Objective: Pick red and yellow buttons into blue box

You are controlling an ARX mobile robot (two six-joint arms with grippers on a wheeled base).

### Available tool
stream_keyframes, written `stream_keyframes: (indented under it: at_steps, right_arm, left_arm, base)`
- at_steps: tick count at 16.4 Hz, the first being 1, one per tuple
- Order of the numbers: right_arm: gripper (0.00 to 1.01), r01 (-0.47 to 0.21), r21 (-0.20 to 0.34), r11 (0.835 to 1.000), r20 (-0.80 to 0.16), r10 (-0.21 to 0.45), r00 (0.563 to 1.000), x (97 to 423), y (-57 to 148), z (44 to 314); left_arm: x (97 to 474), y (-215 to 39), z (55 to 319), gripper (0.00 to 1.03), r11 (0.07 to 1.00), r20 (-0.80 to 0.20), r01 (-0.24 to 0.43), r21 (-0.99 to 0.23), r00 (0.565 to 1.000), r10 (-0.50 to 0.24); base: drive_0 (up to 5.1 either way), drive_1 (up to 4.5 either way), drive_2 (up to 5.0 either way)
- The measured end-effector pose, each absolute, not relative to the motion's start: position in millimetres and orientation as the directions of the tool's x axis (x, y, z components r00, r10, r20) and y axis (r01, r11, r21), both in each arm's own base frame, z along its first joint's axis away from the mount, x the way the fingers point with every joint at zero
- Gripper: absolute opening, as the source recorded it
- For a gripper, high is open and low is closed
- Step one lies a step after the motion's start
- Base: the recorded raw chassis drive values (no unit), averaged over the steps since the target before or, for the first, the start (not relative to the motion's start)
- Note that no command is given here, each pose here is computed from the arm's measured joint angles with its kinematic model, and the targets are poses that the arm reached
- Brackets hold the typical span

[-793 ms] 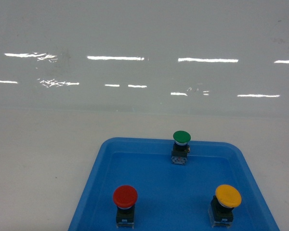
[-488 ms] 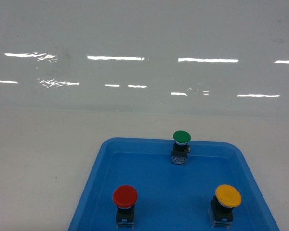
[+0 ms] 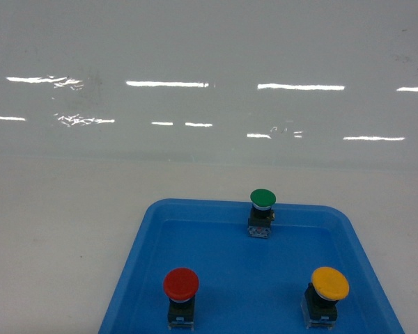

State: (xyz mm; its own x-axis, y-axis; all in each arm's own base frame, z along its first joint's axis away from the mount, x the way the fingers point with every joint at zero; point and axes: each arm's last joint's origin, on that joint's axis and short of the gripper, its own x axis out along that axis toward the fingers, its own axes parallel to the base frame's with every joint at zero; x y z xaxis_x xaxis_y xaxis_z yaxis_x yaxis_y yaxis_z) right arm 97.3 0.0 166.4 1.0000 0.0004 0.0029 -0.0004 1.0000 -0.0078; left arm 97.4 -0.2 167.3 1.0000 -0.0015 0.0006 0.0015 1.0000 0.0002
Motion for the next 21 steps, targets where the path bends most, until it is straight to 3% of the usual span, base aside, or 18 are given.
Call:
stream_keyframes:
  at_steps: [4, 7, 10, 12, 15, 21]
  right_arm:
    - [0.98, -0.007, 0.004, 1.0, 0.014, 0.007, 1.0, 101.6, 0.2, 168.8]
    - [0.98, -0.043, 0.009, 0.999, -0.046, 0.043, 0.998, 117.1, 4.9, 166.4]
    - [0.98, -0.056, 0.009, 0.998, -0.059, 0.056, 0.997, 137.0, 7.8, 179.2]
    - [0.98, -0.078, 0.007, 0.997, -0.129, 0.078, 0.989, 154.5, 12.6, 182.1]
    - [0.98, -0.102, 0.004, 0.995, -0.197, 0.101, 0.975, 170.7, 19.2, 183.6]
    - [0.98, -0.142, -0.047, 0.989, -0.235, 0.127, 0.964, 194.3, 34.2, 191.1]
  left_arm:
    - [100.1, 0.2, 170.8, 0.98, 1.0, 0.027, 0.026, 0.001, 0.999, -0.026]
    - [116.3, 0.2, 165.2, 0.98, 0.998, -0.078, 0.068, 0.003, 0.995, -0.068]
    - [127.3, -4.7, 174.8, 0.98, 0.992, -0.071, 0.123, 0.033, 0.99, -0.121]
    - [139.3, -4.7, 183.4, 0.98, 0.988, -0.052, 0.141, 0.057, 0.989, -0.138]
    - [158.8, -2.8, 179.0, 0.98, 0.983, -0.12, 0.161, 0.087, 0.981, -0.151]
    - [192.2, -3.5, 189.1, 0.98, 0.968, -0.14, 0.193, 0.16, 0.975, -0.171]
  base:
    - [0.0, 0.0, 0.0]
    - [0.0, 0.0, 0.0]
    - [0.0, 0.0, 0.0]
    - [0.0, 0.0, 0.0]
    - [0.0, 0.0, 0.0]
    - [0.0, 0.0, 0.0]
